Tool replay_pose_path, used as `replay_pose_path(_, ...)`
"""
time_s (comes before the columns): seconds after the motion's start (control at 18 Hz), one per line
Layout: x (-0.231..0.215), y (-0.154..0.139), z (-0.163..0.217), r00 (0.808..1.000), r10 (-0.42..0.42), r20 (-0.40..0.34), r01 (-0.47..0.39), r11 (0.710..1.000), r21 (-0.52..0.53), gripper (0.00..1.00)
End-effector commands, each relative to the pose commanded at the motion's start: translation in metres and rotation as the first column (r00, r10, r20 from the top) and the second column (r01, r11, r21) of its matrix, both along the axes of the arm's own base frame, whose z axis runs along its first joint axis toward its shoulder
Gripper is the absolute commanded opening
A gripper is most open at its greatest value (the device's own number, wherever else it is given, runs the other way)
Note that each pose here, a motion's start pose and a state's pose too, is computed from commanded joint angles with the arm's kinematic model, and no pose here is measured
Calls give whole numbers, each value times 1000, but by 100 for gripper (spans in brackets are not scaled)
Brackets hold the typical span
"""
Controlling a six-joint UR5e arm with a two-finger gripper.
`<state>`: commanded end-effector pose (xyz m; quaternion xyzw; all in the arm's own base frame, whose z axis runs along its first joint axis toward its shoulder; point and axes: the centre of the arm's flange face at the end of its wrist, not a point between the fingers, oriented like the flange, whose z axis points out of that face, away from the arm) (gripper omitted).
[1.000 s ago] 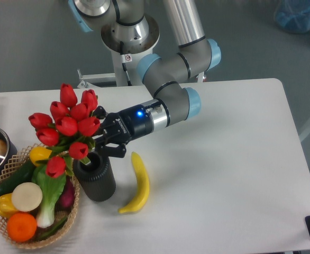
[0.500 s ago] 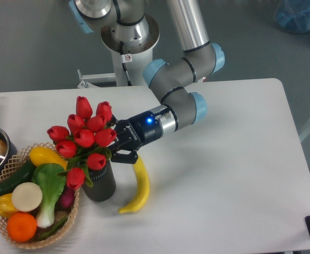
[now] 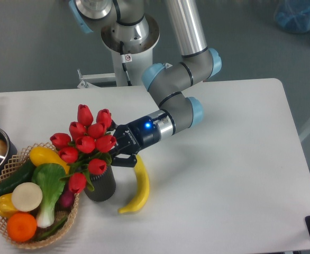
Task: Insert the flowers into the vase
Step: 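Push the tulip stems further down into the grey vase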
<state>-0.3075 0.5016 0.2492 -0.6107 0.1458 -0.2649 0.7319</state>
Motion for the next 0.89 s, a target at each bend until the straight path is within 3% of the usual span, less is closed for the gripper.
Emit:
replay_pose_path(0.44,8,4,-8,1000,-16,8,16,1000,-13,28)
replay_pose_path(0.89,9,3,-10,1000,-14,13,15,1000,-17,38)
